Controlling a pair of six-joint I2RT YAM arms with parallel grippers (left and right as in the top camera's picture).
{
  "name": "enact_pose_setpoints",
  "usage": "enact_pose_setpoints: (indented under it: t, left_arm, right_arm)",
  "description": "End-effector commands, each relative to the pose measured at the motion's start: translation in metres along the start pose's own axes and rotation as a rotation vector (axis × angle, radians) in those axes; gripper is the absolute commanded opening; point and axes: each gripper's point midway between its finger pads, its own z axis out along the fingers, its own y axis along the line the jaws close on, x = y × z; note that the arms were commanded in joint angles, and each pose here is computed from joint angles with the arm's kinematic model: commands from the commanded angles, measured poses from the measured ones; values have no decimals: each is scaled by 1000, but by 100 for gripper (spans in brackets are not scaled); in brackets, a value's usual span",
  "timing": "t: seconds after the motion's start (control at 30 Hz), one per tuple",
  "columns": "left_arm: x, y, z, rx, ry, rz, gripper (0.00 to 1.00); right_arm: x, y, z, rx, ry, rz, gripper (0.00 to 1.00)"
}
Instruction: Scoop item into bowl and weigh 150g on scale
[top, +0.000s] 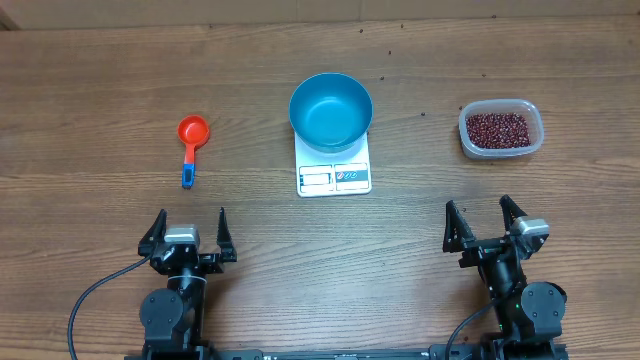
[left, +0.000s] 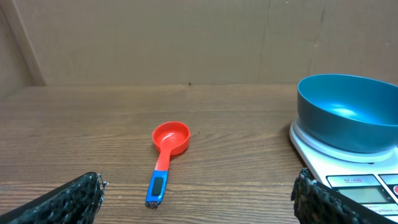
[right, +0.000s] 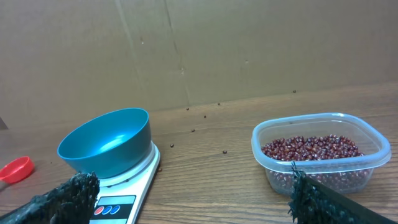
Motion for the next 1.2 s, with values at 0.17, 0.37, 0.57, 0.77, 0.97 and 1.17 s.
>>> enact_pose_setpoints:
  t: [0.17, 0.37, 0.57, 0.77, 0.97, 1.17]
  left_arm:
    - [0, -3, 0, 12, -5, 2, 100]
    - [0, -3, 0, 12, -6, 2, 100]
    - [0, -1, 0, 3, -7, 2, 100]
    - [0, -1, 0, 2, -7, 2, 100]
    - [-2, -1, 0, 2, -11, 2, 100]
    - [-2, -1, 0, 2, -11, 2, 100]
  right_arm:
    - [2, -1, 0, 3, -4, 5, 100]
    - [2, -1, 0, 3, -4, 5, 100]
    - [2, -1, 0, 3, -4, 5, 100]
    - [2, -1, 0, 3, -4, 5, 100]
    - [2, -1, 0, 3, -4, 5, 100]
    - [2, -1, 0, 3, -4, 5, 100]
